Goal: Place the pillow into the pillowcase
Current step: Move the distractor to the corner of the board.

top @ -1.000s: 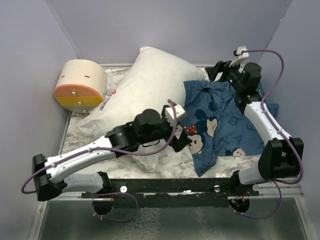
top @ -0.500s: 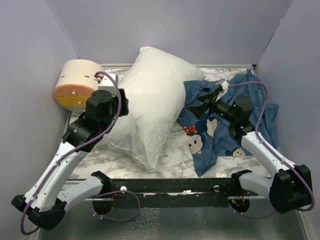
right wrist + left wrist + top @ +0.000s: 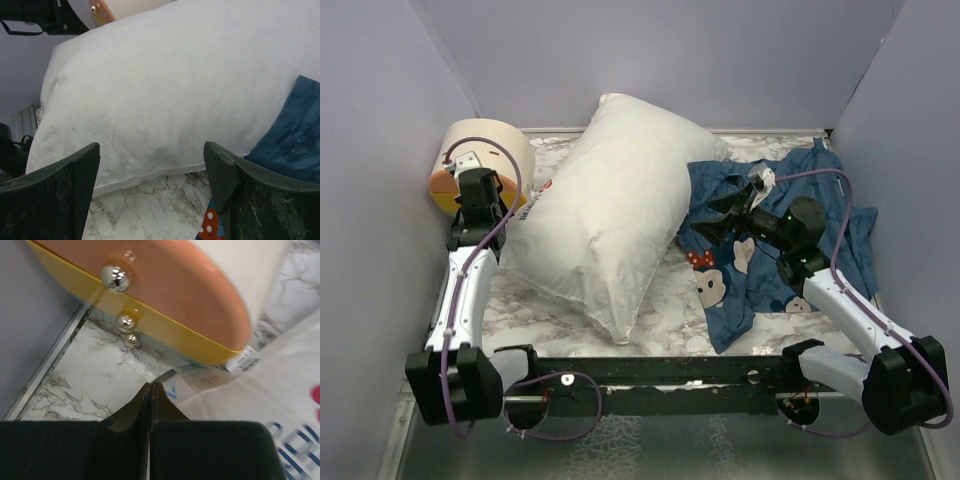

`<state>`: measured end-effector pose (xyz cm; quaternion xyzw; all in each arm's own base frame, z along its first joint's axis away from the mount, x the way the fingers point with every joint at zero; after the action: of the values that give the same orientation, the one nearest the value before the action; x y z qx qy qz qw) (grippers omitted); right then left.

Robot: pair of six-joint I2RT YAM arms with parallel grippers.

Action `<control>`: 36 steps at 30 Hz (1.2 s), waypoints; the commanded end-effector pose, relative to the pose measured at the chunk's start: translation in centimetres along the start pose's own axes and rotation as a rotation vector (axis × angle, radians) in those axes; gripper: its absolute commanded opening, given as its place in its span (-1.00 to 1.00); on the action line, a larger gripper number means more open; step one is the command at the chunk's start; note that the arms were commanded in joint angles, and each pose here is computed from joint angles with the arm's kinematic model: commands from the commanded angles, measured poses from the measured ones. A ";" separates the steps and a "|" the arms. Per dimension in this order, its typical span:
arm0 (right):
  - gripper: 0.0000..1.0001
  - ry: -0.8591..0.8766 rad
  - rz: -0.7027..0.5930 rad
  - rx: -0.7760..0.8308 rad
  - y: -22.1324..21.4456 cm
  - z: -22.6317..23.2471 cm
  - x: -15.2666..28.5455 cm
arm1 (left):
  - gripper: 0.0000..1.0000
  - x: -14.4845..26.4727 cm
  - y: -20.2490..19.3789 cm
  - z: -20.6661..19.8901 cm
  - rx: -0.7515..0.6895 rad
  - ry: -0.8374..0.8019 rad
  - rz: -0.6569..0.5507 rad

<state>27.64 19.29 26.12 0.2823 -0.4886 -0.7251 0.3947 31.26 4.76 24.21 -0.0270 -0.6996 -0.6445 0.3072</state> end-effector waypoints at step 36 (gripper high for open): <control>0.69 -0.011 0.023 0.045 -1.3 0.0 0.7 | -1.00 -21.1 6.9 -4.8 0.128 -0.273 -0.139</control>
<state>26.94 19.00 25.01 0.2835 -0.5023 -0.7140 0.3969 51.51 9.48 18.29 -0.0405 -0.7707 -0.5994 0.2125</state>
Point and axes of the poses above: each gripper's point midway between its finger pads, its own x axis back along the fingers, its own z axis along the line the jaws close on, y = z × x, the point moved 3 cm from there along x, back along the fingers, and after that the axes turned 7 degrees about -x, right-handed, at the moved point
